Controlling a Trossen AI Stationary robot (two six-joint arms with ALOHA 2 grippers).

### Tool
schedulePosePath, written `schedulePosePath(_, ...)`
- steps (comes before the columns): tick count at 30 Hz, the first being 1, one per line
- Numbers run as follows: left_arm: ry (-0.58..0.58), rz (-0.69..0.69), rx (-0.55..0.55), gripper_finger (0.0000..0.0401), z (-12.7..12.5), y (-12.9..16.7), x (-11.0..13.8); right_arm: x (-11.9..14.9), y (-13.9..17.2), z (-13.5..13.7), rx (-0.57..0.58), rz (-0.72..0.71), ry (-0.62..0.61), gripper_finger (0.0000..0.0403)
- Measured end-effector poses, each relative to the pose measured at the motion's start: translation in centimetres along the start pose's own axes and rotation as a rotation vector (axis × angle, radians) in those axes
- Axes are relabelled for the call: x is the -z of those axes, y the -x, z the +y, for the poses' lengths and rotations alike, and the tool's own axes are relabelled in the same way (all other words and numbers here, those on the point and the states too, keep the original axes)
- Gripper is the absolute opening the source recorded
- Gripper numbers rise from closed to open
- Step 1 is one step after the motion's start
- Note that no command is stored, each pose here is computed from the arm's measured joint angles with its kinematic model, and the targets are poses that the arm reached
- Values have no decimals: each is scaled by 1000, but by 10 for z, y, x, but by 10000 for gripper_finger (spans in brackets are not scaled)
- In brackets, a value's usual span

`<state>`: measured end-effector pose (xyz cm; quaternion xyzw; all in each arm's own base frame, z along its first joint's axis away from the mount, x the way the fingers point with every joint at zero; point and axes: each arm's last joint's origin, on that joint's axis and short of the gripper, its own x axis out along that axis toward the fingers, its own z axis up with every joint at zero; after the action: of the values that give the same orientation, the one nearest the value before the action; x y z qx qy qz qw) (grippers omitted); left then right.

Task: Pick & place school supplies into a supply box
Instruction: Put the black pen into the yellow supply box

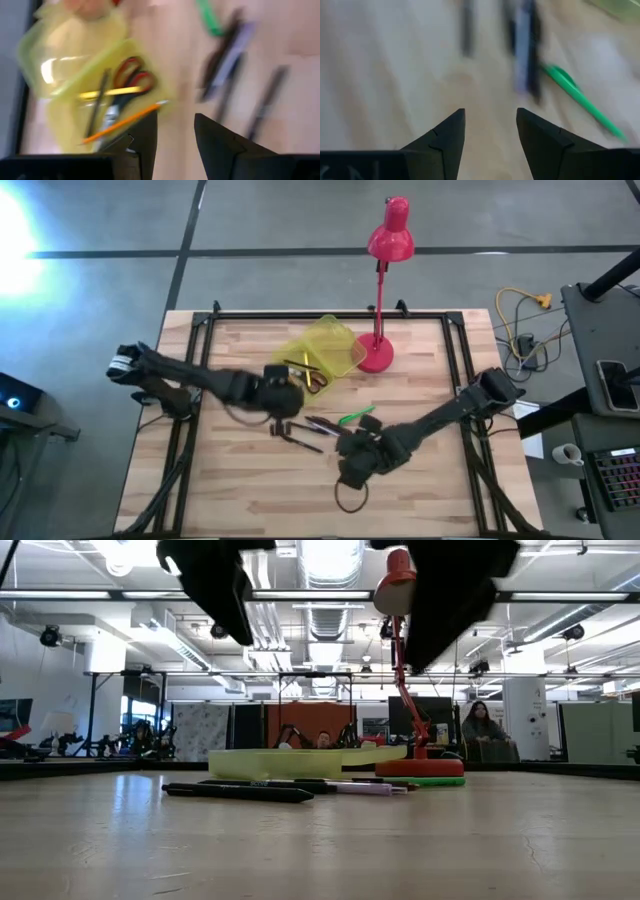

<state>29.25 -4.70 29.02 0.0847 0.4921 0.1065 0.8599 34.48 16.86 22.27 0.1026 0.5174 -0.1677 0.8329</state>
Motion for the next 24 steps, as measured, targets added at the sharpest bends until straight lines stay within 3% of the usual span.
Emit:
schedulePosePath(4, -3, -21, 68, 115, -40, 12, 11, -20, -12, 3, -175, -108, 82, 169)
schedulePosePath(11, 72, 27, 121, 115, -85, 18, 44, -38, -34, -5, -199, -179, 70, 169)
schedulePosePath(15, 158, 63, 128, 115, -100, 17, 63, -37, -55, 3, -270, -143, 140, 169)
schedulePosePath(24, 266, 69, 112, 115, -116, 19, 82, -42, -80, 12, -149, -188, 140, 169)
